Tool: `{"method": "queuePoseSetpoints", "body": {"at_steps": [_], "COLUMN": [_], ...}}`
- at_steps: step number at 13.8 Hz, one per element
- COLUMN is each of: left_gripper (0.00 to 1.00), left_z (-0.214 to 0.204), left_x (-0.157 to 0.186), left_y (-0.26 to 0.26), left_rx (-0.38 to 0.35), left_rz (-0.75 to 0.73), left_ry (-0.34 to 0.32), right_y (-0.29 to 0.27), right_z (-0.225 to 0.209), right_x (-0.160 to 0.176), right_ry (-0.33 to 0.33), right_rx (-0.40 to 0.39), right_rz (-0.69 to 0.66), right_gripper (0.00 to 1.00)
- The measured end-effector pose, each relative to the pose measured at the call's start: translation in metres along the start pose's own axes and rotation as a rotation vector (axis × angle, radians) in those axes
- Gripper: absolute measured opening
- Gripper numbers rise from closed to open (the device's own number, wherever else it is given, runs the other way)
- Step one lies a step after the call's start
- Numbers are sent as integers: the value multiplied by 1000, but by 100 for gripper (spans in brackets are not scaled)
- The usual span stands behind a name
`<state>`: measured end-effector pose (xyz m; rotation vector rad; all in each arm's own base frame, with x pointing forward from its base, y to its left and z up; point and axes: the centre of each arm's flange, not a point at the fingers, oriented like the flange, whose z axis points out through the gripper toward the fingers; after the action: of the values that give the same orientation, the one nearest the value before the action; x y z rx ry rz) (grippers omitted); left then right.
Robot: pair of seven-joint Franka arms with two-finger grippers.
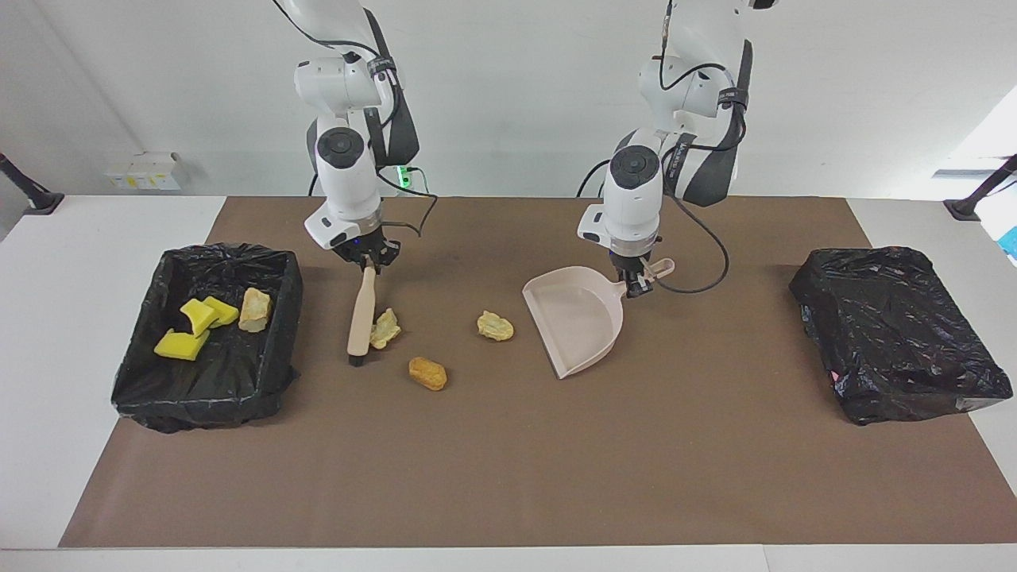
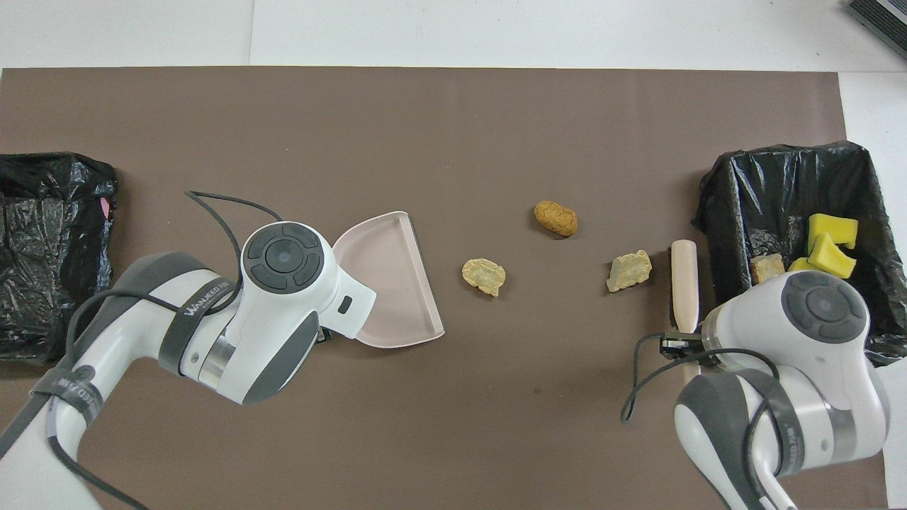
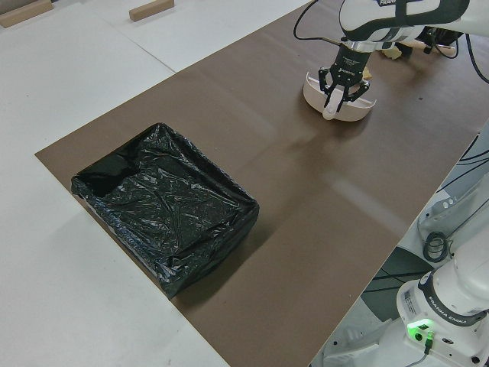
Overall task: Sweep and dump trash in bin
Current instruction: 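Sweep the food scraps with the right gripper's brush toward the dustpan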
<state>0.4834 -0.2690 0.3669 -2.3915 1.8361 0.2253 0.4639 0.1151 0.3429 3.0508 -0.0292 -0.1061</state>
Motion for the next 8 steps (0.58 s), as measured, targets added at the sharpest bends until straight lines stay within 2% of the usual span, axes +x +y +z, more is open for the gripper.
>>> {"method": "queuePoseSetpoints", "body": {"at_steps": [5,8], "left_gripper": [33,33], "left_z": [5,6], "left_x": [0,0], "left_y": [4,5], "left_rx": [-7,-9], "left_rz": [-1,-1], "left_ry": [-8,-10], "right_y": [-60,-94], "right_z": [-7,-7], "right_x": [35,39], "right_ry": [17,17], "right_rx": [19,25], "right_rz": [-95,-150], "right_gripper": [26,26]}}
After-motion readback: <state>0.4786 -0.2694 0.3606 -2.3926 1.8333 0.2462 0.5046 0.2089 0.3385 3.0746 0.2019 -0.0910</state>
